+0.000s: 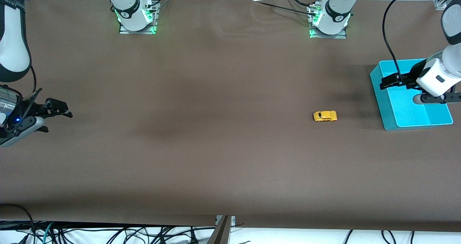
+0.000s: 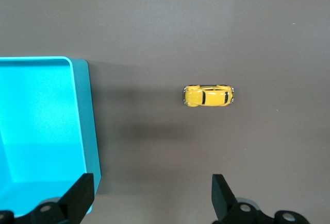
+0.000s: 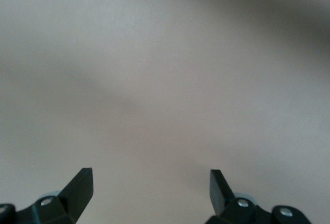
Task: Wind and store yellow beetle car
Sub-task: 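Lower the left gripper over the yellow car while the right gripper withdraws, then close the left gripper on the yellow car and lift it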
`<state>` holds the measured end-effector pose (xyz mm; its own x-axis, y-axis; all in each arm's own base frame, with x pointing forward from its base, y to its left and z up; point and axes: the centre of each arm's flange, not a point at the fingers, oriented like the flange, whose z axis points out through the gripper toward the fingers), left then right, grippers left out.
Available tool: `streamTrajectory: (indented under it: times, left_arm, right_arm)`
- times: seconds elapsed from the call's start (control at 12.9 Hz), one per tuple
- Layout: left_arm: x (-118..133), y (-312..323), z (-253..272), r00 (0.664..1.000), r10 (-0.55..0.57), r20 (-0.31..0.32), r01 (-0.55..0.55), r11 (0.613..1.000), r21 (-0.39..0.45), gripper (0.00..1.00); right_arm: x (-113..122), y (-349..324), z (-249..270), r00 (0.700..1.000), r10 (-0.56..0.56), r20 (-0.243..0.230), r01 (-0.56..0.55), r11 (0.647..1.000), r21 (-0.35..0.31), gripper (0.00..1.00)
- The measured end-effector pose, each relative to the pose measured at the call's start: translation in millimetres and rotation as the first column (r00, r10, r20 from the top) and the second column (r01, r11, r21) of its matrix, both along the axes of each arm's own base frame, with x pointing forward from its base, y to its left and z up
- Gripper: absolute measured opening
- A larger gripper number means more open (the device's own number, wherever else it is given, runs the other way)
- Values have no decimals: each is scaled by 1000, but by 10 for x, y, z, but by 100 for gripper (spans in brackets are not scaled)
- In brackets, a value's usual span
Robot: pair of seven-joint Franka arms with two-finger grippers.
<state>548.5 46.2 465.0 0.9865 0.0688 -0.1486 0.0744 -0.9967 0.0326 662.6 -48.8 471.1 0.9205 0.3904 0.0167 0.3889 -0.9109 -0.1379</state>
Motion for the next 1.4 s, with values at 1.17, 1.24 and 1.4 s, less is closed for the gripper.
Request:
streamTrajectory:
  times: [1.17, 1.24, 1.4]
  left_arm:
    - [-4, -768, -2269, 661, -743, 102, 750, 657, -71, 100]
    - [20, -760, -2346, 550, -825, 130, 835, 547, -61, 100]
    - [56, -761, -2474, 338, -926, 167, 941, 338, -34, 100]
  right_arm:
    - [-367, 381, 1152, 989, -126, 78, 139, 972, -192, 100]
    - [-382, 378, 1156, 989, -125, 78, 138, 970, -199, 100]
    - [-401, 380, 1046, 985, -163, 57, 171, 964, -203, 100]
